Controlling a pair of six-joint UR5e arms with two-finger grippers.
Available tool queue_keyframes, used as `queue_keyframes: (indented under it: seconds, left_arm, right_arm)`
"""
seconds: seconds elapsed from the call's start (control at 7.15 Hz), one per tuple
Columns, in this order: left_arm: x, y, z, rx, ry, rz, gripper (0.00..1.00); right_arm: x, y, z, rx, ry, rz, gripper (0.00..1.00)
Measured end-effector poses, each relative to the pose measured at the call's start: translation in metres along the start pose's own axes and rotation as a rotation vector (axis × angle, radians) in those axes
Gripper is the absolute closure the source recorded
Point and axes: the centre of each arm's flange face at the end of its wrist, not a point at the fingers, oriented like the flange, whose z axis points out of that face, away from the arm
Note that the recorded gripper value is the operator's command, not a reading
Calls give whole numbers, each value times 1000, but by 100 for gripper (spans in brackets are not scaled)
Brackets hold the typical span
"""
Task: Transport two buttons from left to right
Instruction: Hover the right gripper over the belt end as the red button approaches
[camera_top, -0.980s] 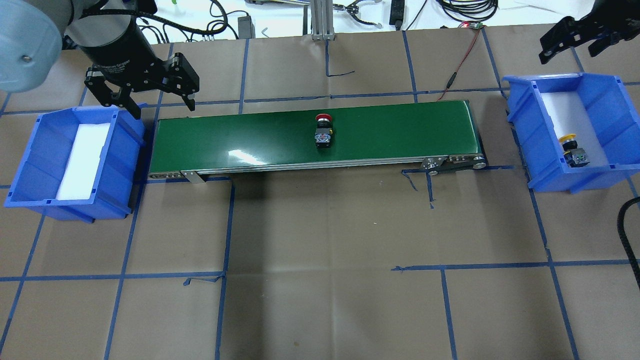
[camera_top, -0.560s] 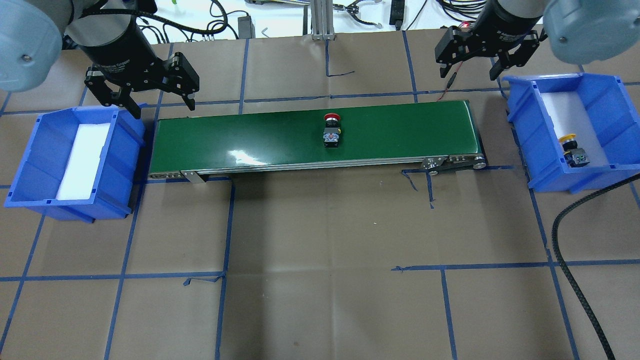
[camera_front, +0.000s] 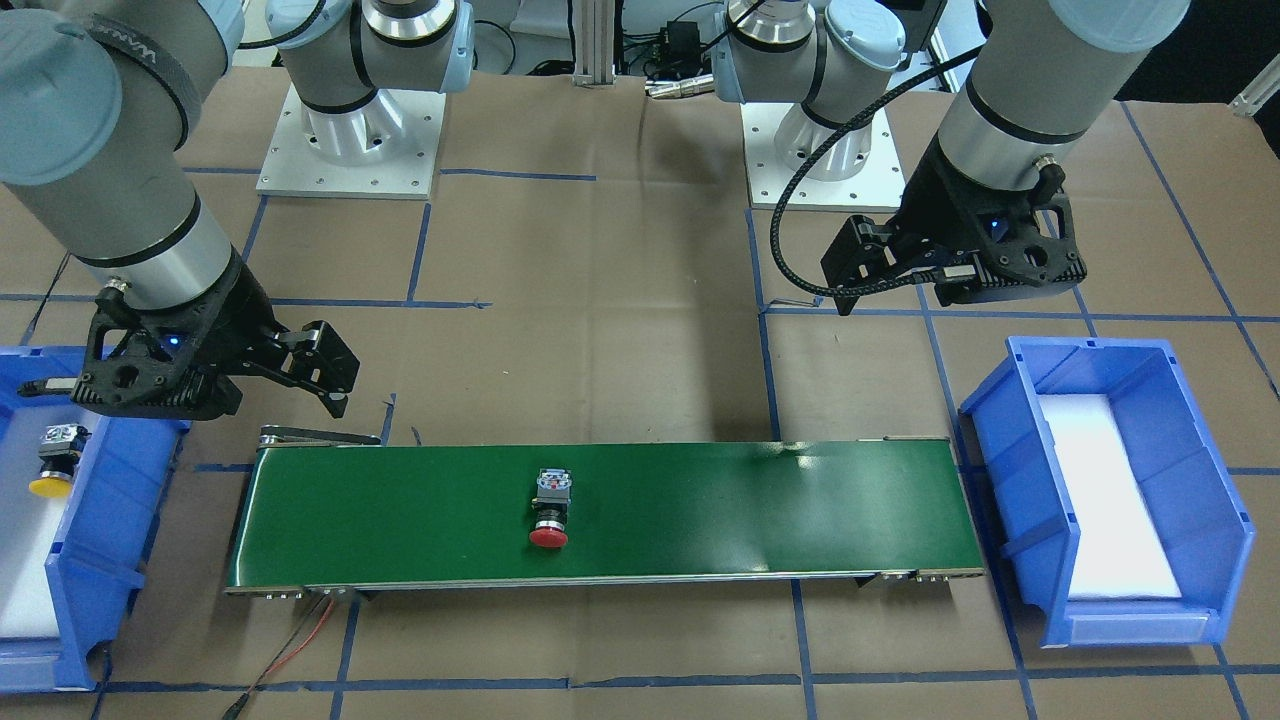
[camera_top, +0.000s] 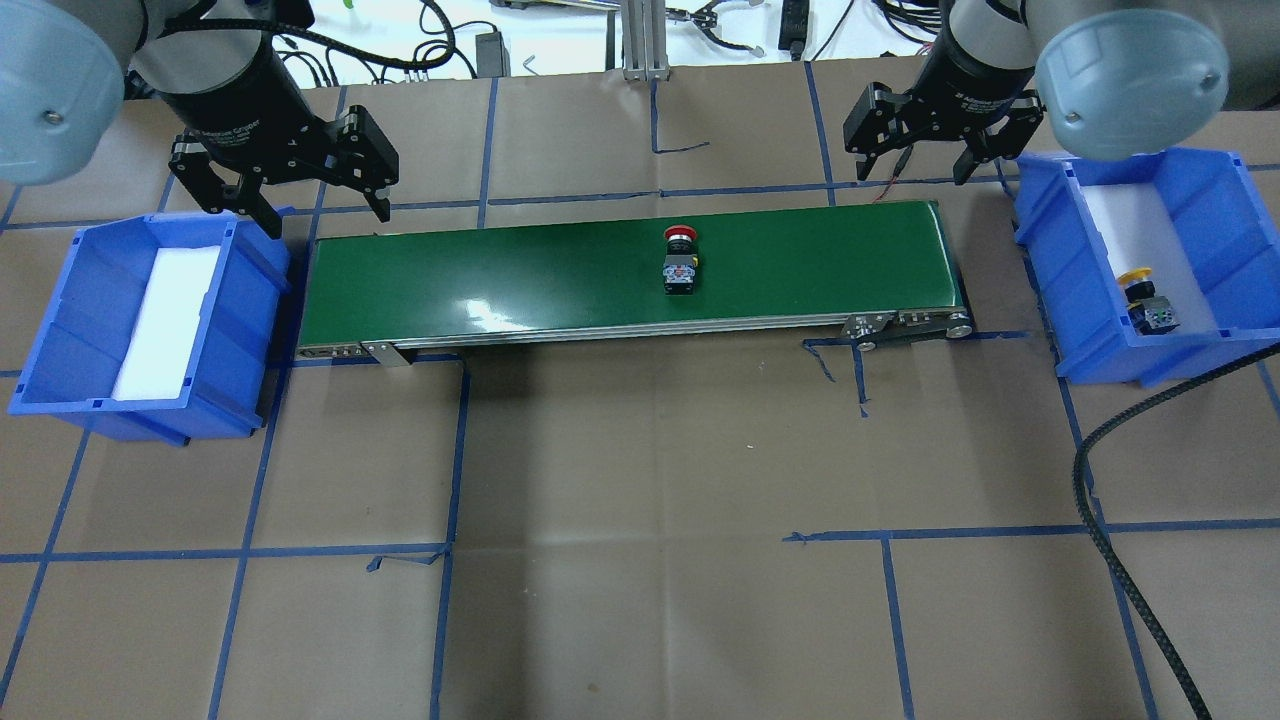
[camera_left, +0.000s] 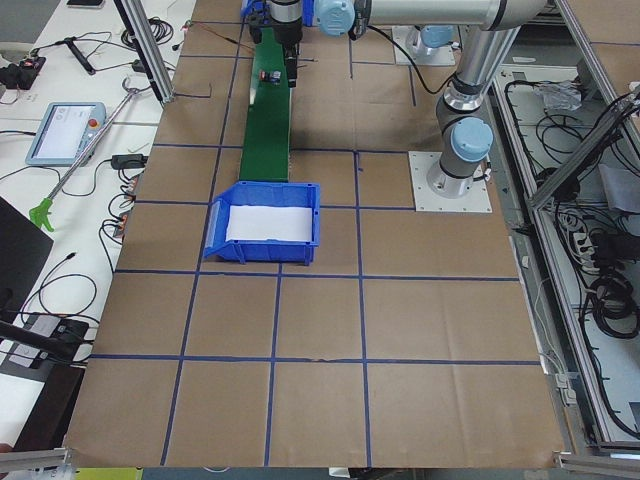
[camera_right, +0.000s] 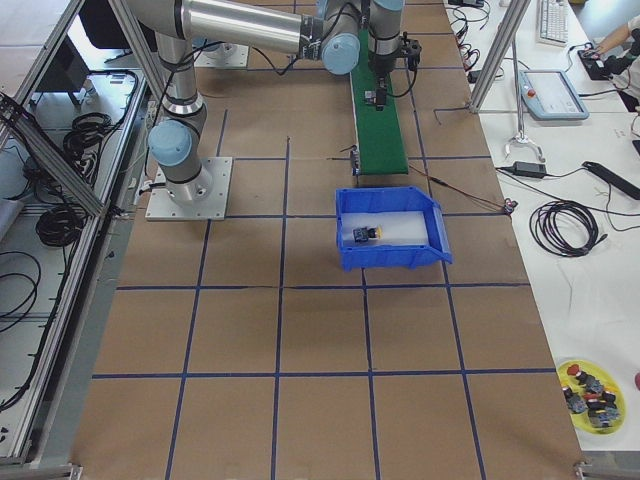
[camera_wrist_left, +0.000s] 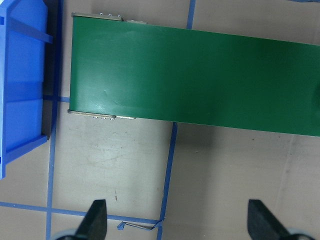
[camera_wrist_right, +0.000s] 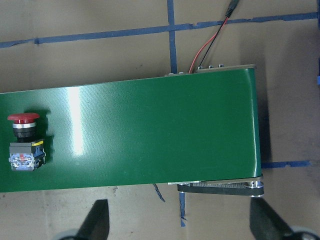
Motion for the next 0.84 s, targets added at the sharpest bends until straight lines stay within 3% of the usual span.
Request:
queue_keyframes:
  seconds: [0.56,0.84]
  left_arm:
    - [0,0,0,0,0,1,0]
    - [0,0,0,0,0,1,0]
  right_arm:
    - [-5,3,21,-20,-16,-4,0]
    - [-14,6,41,46,-22,-20,0]
